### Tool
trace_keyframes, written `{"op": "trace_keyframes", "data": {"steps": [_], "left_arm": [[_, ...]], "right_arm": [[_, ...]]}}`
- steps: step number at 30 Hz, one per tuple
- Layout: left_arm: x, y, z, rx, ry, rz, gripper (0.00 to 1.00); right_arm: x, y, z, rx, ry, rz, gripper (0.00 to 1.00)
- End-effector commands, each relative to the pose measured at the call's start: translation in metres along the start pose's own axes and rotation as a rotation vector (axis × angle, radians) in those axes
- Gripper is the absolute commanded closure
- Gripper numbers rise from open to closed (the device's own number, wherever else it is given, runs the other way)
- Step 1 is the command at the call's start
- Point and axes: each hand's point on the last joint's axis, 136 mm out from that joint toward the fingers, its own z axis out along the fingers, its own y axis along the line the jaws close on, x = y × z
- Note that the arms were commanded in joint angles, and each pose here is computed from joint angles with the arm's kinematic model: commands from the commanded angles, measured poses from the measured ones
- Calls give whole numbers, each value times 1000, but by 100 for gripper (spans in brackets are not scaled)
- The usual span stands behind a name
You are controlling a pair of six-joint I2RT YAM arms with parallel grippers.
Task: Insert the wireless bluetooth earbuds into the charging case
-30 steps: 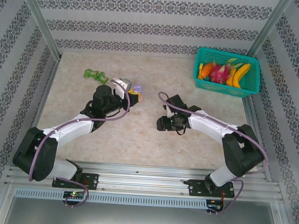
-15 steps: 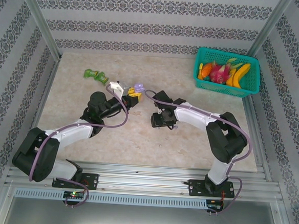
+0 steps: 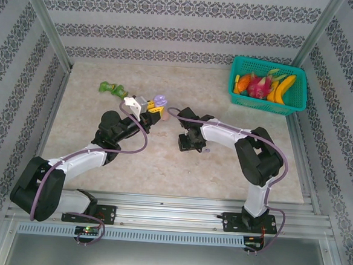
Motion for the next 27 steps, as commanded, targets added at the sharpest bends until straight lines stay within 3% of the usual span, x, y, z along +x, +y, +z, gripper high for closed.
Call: {"op": "trace_keyframes", "data": {"steps": [1,27], "left_arm": [[-22,0,-6,-7,-73,45,100],[-17,4,-9,-23,-61,37,100]], "right_arm": [[-1,4,4,25,10,-29,58],[6,6,9,61,25,-50,68]]}}
